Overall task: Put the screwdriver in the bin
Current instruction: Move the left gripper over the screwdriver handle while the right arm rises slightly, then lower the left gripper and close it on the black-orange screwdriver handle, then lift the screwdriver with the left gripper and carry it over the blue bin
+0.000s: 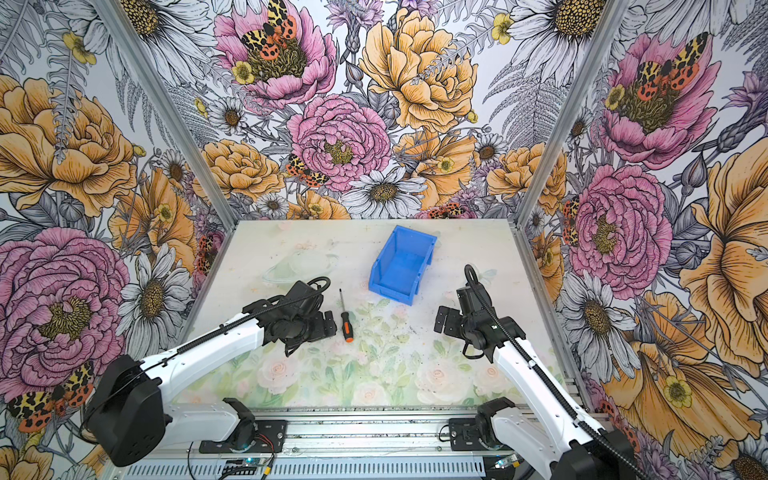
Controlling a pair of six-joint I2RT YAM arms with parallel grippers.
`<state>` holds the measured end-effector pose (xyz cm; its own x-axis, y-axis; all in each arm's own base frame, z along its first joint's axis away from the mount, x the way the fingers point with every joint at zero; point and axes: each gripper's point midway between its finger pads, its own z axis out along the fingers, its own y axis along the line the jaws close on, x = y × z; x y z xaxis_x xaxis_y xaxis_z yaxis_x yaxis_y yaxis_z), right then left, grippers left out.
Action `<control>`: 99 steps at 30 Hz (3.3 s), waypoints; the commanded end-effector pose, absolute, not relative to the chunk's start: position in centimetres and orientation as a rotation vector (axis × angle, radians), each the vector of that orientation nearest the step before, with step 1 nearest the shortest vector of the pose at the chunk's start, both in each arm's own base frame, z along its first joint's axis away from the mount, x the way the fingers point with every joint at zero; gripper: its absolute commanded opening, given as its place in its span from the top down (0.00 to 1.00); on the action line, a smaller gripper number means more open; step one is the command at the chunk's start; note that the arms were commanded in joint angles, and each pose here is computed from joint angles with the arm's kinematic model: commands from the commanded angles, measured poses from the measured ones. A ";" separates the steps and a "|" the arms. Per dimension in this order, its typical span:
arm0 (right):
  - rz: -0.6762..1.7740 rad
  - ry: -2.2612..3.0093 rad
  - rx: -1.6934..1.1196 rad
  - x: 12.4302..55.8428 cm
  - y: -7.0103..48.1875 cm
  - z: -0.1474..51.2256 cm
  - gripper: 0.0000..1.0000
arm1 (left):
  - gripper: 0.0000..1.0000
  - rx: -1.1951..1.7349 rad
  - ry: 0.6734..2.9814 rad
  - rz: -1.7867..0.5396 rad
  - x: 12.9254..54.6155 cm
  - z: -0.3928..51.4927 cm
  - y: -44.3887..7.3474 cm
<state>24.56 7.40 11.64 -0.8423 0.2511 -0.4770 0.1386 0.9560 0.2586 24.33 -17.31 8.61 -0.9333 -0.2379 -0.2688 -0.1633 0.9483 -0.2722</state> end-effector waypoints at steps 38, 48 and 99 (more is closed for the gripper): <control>0.216 2.524 0.282 26.4 7.0 12.3 0.01 | 0.73 -0.076 2.909 -0.078 28.4 2.6 -22.2; 0.273 2.460 0.237 27.2 7.8 13.8 0.00 | 0.90 -0.135 2.804 -0.158 28.7 6.9 -20.7; 0.272 2.231 0.160 29.7 7.7 18.7 0.01 | 0.90 0.448 2.482 -0.515 43.7 15.4 -39.4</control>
<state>29.73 8.14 18.68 -0.6392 0.2095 -0.7399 0.0100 0.9644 0.2644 43.11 -38.66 14.41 -0.8080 0.1939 -0.5564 0.3904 0.8834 -0.2591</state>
